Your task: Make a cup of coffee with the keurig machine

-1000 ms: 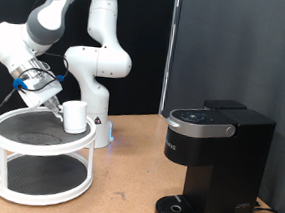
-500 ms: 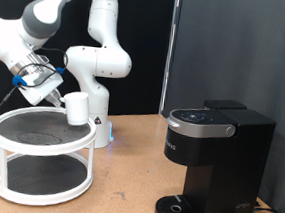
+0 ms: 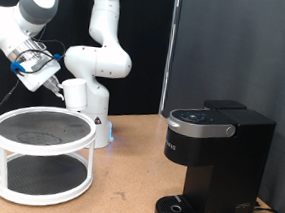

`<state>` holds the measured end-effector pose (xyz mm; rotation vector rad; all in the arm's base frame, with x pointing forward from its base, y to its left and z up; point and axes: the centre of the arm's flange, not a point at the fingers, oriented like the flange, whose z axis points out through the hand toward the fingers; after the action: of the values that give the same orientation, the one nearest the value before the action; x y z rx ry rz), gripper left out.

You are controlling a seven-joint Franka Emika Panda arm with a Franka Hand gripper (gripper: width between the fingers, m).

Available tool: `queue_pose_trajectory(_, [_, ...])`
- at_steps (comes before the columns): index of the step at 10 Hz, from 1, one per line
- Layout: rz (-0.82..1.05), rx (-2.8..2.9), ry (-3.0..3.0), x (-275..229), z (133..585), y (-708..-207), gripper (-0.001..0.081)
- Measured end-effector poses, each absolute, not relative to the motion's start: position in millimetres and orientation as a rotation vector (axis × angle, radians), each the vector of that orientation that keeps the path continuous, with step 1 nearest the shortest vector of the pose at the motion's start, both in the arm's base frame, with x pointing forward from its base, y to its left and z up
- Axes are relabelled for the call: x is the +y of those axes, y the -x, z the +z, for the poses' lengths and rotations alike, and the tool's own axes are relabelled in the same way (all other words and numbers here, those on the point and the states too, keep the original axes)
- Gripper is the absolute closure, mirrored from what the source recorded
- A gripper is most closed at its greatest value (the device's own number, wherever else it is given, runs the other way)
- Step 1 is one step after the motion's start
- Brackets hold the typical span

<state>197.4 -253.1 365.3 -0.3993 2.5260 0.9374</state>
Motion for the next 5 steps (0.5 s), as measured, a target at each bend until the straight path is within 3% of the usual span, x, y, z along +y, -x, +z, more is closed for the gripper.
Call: queue_pose_trajectory(5, [0.896,2.508,0.356,-220.5,368.8,-252.2,0.0728])
